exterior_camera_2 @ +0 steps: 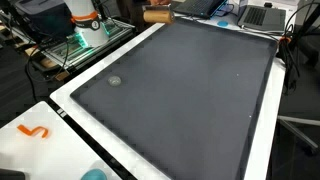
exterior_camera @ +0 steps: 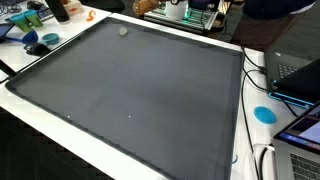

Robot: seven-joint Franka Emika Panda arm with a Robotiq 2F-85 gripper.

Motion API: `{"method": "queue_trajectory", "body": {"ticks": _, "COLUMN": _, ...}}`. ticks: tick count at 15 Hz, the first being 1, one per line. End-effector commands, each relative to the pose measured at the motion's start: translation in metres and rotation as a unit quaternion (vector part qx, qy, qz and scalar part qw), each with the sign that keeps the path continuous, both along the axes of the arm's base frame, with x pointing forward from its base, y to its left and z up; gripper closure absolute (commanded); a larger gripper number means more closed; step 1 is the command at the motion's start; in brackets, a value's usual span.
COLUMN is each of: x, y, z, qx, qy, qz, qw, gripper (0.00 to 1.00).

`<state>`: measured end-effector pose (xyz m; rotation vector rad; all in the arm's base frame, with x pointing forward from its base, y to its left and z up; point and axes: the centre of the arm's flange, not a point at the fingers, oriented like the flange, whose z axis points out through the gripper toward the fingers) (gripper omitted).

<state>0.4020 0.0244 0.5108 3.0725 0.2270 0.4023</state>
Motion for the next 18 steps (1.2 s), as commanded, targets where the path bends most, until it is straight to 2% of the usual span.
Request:
{"method": "queue_trajectory", "body": {"ticks": 1, "x": 0.000, "y": 0.000, "z": 0.000, "qx": 0.000, "qy": 0.000, "qz": 0.000, "qw": 1.0000, "gripper": 0.00}}
{"method": "queue_trajectory", "body": {"ticks": 5, "x": 0.003, "y": -0.003, "z": -0.002, "qx": 0.003, "qy": 0.000, "qz": 0.003, "qw": 1.0000, "gripper": 0.00}}
{"method": "queue_trajectory", "body": {"ticks": 6, "x": 0.005, "y": -0.003, "z": -0.002, "qx": 0.003, "qy": 0.001, "qz": 0.004, "qw": 1.0000, "gripper": 0.15}}
{"method": "queue_trajectory", "body": {"ticks": 9, "x": 0.008, "y": -0.004, "z": -0.004, "qx": 0.003, "qy": 0.001, "qz": 0.008, "qw": 1.0000, "gripper": 0.42}}
{"method": "queue_trajectory", "body": {"ticks": 13, "x": 0.011, "y": -0.004, "z": -0.003, "qx": 0.003, "qy": -0.001, "qz": 0.013, "qw": 0.9999, "gripper": 0.72}}
{"method": "queue_trajectory", "body": {"ticks": 14, "x": 0.012, "y": -0.004, "z": -0.002, "qx": 0.003, "qy": -0.002, "qz": 0.014, "qw": 0.9999, "gripper": 0.75}}
{"method": "queue_trajectory", "body": {"ticks": 18, "x": 0.010, "y": -0.001, "z": -0.002, "qx": -0.001, "qy": 0.000, "qz": 0.010, "qw": 0.9999, "gripper": 0.75}}
